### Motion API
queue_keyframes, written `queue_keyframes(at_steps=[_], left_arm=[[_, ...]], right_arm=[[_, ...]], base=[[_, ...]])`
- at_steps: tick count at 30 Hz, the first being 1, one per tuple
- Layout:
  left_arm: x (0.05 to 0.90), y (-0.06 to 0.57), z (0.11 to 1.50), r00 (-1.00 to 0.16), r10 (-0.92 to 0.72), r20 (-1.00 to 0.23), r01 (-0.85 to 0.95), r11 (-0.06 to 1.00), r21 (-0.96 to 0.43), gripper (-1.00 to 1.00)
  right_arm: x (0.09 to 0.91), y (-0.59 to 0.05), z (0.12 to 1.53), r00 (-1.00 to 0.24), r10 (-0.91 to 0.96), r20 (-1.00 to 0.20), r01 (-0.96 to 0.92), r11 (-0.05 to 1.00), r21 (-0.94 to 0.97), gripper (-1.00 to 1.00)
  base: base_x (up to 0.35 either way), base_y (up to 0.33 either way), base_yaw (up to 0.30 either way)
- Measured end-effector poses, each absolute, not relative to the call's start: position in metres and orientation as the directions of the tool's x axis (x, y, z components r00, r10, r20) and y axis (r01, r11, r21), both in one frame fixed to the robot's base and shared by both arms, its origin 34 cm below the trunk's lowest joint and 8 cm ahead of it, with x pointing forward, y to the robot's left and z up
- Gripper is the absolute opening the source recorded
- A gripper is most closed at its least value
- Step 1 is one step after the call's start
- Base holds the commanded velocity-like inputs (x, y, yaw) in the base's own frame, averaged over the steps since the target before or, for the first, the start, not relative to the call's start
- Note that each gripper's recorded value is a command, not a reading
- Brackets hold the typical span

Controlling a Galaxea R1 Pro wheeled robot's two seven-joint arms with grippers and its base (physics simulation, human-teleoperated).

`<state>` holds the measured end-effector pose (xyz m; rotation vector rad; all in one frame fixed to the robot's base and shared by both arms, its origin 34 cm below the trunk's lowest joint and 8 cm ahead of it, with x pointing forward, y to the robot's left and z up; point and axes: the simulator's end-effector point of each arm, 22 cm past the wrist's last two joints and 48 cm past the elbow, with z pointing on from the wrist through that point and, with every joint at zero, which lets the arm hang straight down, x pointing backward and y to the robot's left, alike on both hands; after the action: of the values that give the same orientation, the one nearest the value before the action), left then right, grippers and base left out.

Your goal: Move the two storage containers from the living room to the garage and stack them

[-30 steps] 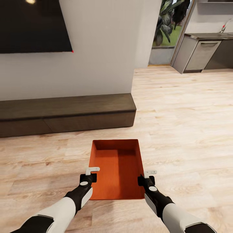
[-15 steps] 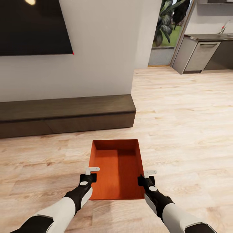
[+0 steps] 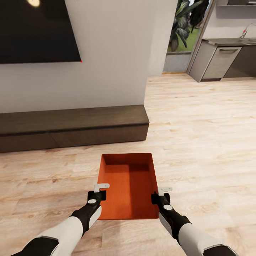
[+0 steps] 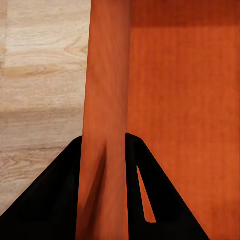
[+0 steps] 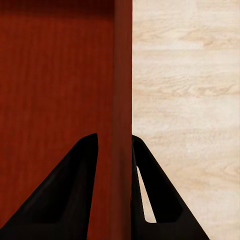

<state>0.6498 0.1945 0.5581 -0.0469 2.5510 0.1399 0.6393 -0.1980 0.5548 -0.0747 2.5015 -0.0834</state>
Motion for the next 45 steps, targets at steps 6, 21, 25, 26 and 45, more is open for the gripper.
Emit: queue_keyframes(at_steps=[6,21,25,26,45], left_arm=[[0.649,0.195,0.566,-0.832,-0.003,-0.554,-0.064,0.994,0.09,-1.0],[0.647,0.195,0.585,-0.833,-0.002,-0.554,-0.063,0.994,0.091,-1.0],[0.646,0.195,0.59,-0.832,-0.002,-0.554,-0.063,0.994,0.09,-1.0],[0.646,0.195,0.591,-0.832,-0.002,-0.554,-0.063,0.994,0.09,-1.0],[0.641,0.195,0.612,-0.833,-0.002,-0.553,-0.063,0.994,0.09,-1.0]], right_arm=[[0.638,-0.198,0.563,-0.802,-0.074,-0.593,-0.034,0.996,-0.078,-1.0],[0.636,-0.198,0.582,-0.802,-0.073,-0.593,-0.034,0.996,-0.077,-1.0],[0.635,-0.198,0.587,-0.802,-0.073,-0.593,-0.034,0.996,-0.077,-1.0],[0.635,-0.198,0.588,-0.802,-0.073,-0.593,-0.034,0.996,-0.077,-1.0],[0.63,-0.198,0.609,-0.802,-0.073,-0.592,-0.034,0.996,-0.078,-1.0]], base=[[0.0,0.0,0.0],[0.0,0.0,0.0],[0.0,0.0,0.0],[0.0,0.0,0.0],[0.0,0.0,0.0]])
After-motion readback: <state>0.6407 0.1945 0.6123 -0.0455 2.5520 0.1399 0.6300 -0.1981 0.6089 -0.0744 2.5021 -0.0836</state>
